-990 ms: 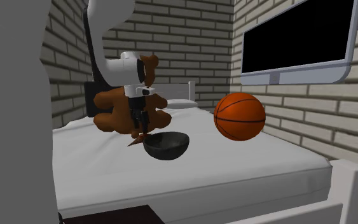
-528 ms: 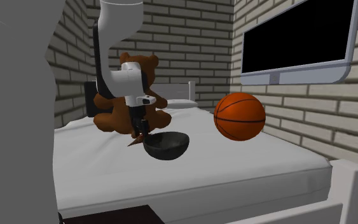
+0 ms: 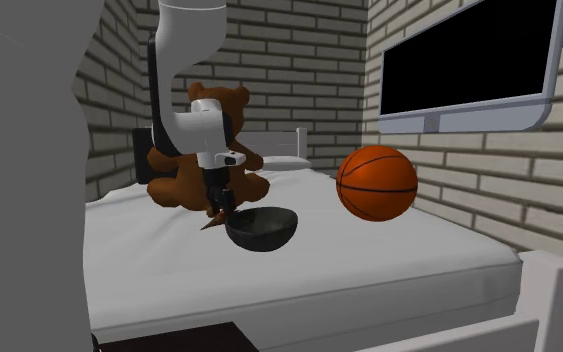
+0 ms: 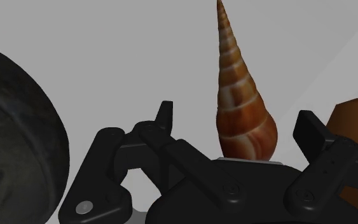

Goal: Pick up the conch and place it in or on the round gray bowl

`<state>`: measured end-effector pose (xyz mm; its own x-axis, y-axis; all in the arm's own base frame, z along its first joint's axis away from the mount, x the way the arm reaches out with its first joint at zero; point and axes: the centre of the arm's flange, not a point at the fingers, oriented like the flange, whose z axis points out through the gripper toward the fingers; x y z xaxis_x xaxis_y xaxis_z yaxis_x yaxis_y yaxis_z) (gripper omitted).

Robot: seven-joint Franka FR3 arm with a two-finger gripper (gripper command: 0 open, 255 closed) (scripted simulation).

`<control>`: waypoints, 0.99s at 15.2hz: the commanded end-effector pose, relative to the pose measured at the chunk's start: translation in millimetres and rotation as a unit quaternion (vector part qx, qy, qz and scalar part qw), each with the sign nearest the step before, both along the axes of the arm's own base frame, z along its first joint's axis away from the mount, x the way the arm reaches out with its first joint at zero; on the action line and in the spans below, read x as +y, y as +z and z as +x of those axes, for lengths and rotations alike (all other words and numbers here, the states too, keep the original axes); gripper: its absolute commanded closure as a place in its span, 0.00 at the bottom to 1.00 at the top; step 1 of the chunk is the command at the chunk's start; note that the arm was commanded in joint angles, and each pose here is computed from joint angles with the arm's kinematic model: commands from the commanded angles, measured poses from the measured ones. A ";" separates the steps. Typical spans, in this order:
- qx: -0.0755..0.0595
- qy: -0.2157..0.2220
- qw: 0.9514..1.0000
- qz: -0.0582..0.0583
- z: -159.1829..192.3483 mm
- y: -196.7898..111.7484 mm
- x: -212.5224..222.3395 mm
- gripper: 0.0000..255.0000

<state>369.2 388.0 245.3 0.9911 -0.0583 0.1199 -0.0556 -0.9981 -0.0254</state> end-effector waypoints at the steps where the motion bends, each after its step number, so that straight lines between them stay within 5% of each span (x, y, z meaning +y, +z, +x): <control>1: 0.000 0.000 1.000 0.000 0.0 0.0 0.0 1.00; 10: 0.000 0.000 1.000 0.000 0.0 -0.1 0.0 1.00; 15: 0.000 0.000 1.000 0.000 0.0 26.3 0.0 1.00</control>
<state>370.0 388.2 267.7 0.9910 -0.0581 0.1203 -0.0554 -0.9981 -0.0255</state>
